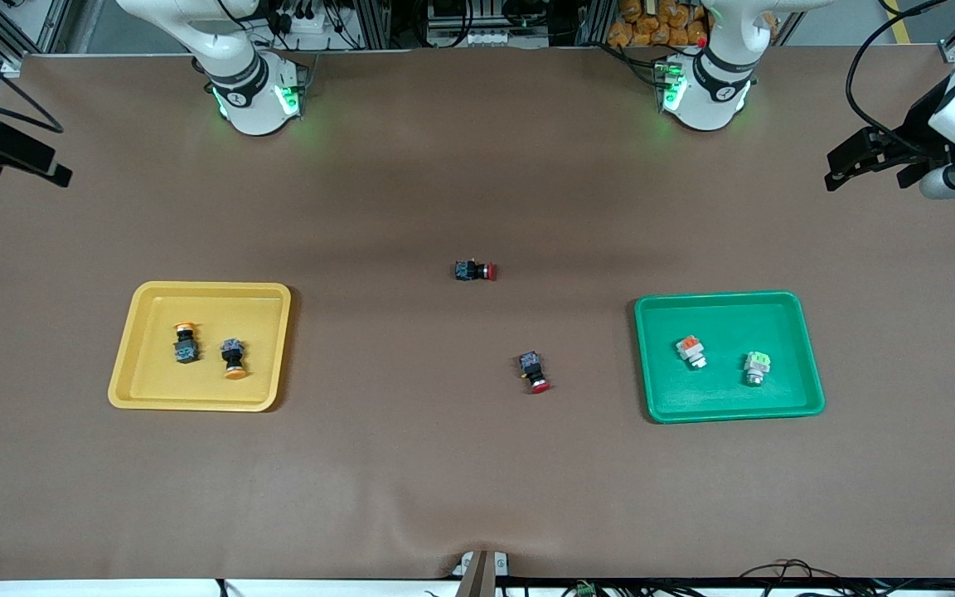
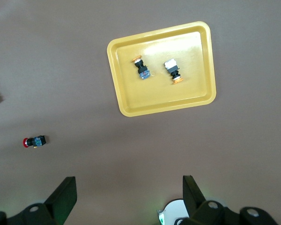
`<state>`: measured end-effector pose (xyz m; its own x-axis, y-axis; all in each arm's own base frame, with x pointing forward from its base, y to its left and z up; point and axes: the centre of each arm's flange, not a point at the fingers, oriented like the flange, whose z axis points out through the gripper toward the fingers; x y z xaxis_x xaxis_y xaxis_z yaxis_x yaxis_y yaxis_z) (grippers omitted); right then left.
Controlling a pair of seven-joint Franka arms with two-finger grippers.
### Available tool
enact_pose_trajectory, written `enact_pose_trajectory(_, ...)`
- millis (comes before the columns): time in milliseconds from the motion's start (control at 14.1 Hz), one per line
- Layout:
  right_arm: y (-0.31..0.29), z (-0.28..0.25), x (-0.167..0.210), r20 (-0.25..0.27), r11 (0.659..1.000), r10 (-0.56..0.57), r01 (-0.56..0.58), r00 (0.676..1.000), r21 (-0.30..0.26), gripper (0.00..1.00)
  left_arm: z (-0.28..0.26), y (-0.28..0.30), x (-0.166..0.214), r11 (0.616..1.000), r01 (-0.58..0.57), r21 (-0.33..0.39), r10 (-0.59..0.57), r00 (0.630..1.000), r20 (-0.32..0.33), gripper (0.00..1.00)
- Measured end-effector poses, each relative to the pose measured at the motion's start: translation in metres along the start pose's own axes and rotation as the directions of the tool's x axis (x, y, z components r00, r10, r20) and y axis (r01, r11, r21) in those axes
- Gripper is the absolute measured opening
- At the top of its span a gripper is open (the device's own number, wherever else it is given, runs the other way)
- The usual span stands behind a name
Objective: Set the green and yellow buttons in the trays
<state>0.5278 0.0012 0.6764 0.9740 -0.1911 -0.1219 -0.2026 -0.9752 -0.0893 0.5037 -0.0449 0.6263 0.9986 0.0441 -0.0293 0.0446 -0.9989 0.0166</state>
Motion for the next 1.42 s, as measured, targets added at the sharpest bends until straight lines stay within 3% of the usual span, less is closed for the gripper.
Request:
enact_pose_trajectory(850, -0.016, 0.016, -0.004, -0.003, 0.998, -0.033, 0.033, 0.999, -0.058, 1.00, -0.030, 0.000, -0.010, 1.000, -0.001, -0.003, 0.001, 0.999, -0.044, 1.00)
enact_pose_trajectory(1134, -0.016, 0.015, -0.003, -0.003, 0.988, -0.146, 0.145, 0.989, -0.061, 1.00, -0.040, 0.000, -0.011, 1.000, -0.001, -0.005, 0.001, 0.998, -0.059, 1.00)
enact_pose_trajectory(1417, -0.014, 0.015, -0.003, -0.002, 0.982, -0.177, 0.176, 0.984, -0.072, 1.00, -0.042, 0.000, -0.012, 1.000, -0.001, -0.005, 0.001, 0.999, -0.054, 1.00)
